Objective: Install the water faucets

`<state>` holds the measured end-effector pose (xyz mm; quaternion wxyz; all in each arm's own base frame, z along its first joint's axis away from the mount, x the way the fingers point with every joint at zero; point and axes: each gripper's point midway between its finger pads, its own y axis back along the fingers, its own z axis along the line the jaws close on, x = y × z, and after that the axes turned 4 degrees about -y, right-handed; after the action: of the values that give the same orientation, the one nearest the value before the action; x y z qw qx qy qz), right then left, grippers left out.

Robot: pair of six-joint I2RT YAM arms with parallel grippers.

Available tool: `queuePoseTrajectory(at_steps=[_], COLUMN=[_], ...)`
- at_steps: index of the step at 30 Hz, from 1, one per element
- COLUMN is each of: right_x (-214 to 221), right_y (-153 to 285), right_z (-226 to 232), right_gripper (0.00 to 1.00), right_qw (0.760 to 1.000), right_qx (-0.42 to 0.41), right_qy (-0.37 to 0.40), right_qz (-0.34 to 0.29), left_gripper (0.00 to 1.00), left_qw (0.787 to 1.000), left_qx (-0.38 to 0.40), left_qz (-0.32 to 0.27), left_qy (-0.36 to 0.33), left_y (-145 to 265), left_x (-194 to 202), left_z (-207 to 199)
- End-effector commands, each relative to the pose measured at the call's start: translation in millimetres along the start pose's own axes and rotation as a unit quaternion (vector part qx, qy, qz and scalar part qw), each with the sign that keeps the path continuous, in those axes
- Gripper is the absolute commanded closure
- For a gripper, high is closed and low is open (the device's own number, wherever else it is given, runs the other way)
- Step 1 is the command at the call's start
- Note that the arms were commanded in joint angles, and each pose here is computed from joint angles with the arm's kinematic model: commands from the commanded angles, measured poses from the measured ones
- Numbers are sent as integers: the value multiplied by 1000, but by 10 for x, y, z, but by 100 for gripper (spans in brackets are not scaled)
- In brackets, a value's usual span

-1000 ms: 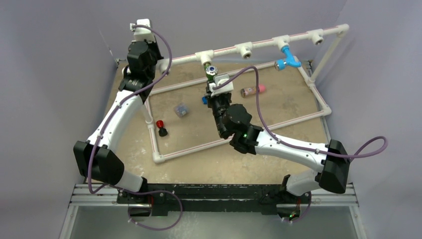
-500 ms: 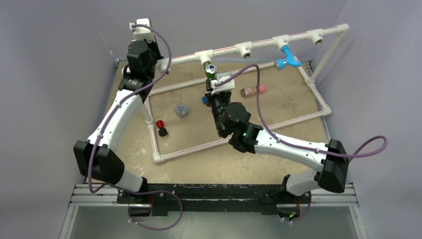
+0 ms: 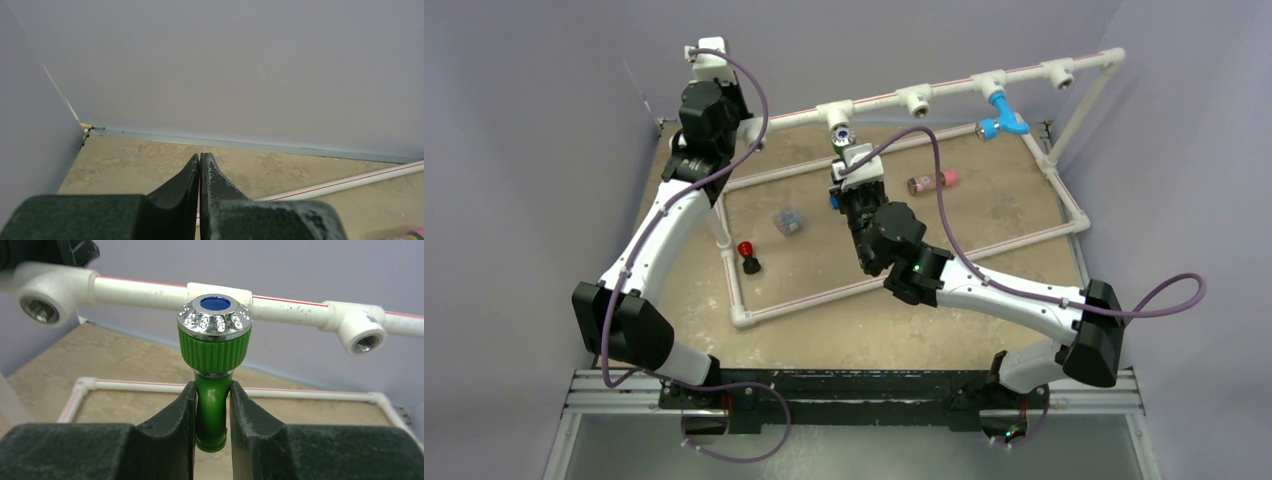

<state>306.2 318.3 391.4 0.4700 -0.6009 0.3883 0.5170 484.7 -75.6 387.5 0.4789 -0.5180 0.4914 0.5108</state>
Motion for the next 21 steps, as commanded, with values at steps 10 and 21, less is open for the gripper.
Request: queuePoseTrajectory(at_steps=[10, 21], right_x=[-343, -360], right_y=[84, 175], right_z=[-51, -44], right_gripper=[100, 100], right_qw=[975, 974], right_qx=[-49, -101], right_qy=[206, 197], right_qz=[-69, -43], left_gripper=[100, 100], left_qw=[991, 990], left_qx=[41, 49], left_qz=[125, 132], left_qy=[-26, -27], left_y=[-36, -42], left_x=[840, 870], left_z=[-235, -266])
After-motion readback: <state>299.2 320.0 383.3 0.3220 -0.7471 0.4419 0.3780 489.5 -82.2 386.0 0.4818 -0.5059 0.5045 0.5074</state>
